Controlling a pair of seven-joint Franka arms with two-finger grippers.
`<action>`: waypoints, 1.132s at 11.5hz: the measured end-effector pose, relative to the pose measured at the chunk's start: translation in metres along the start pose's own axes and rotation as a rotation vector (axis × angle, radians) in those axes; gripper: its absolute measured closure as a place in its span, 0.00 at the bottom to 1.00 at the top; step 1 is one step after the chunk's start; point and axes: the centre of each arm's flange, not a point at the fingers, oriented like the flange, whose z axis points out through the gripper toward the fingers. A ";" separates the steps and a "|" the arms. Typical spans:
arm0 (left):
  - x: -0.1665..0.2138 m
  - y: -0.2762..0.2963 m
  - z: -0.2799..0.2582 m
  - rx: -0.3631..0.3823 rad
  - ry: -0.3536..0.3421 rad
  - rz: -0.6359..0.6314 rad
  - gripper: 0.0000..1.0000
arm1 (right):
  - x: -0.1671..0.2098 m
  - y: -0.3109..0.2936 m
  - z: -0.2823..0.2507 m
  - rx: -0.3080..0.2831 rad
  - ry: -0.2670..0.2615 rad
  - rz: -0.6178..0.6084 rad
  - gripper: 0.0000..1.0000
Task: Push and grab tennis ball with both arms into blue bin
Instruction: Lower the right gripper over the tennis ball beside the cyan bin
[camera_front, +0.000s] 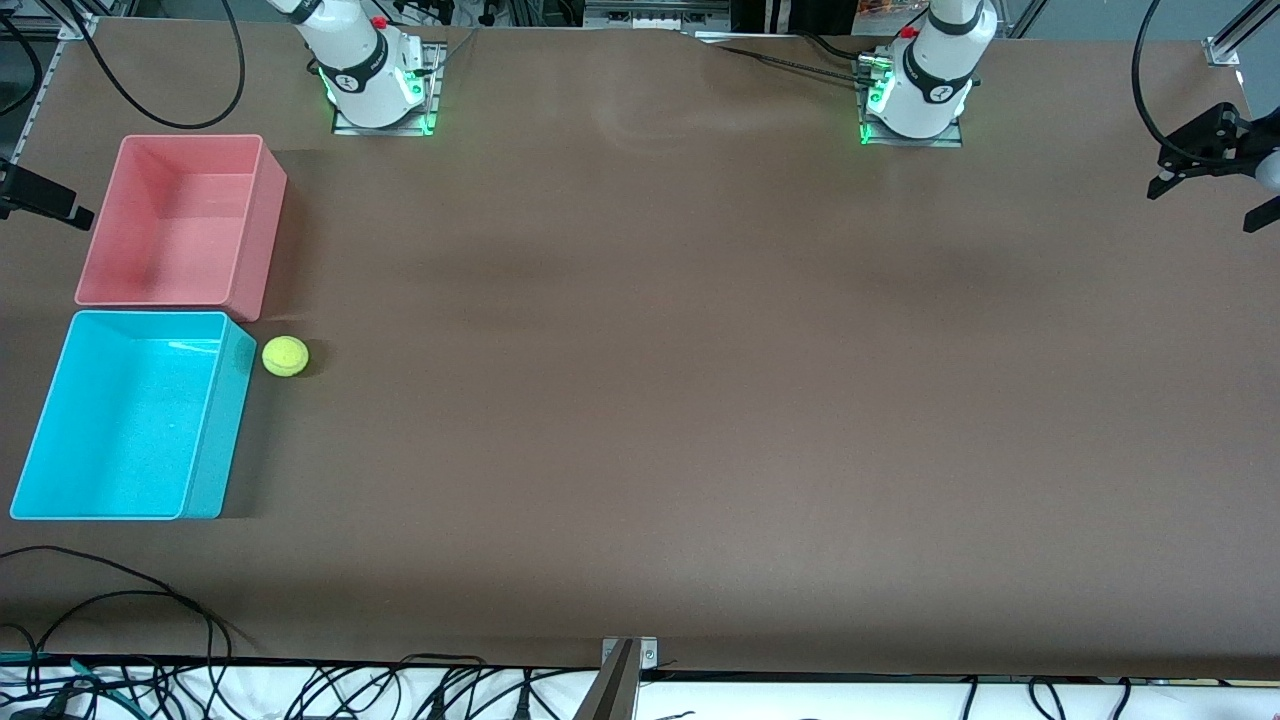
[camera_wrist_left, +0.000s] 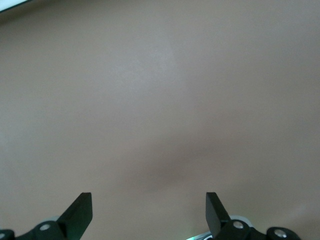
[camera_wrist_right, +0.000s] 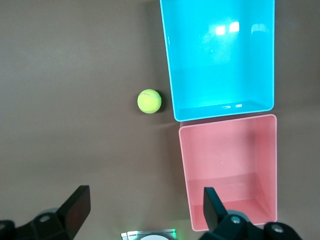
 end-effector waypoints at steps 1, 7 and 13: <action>0.001 -0.001 0.001 -0.001 -0.002 -0.013 0.00 | 0.000 0.000 0.001 0.000 -0.001 0.001 0.00; 0.002 0.001 0.002 -0.001 -0.003 -0.027 0.00 | 0.024 0.033 0.048 -0.005 -0.089 0.069 0.00; 0.002 0.001 0.001 -0.001 -0.002 -0.027 0.00 | 0.041 0.023 0.186 -0.025 -0.137 0.212 0.00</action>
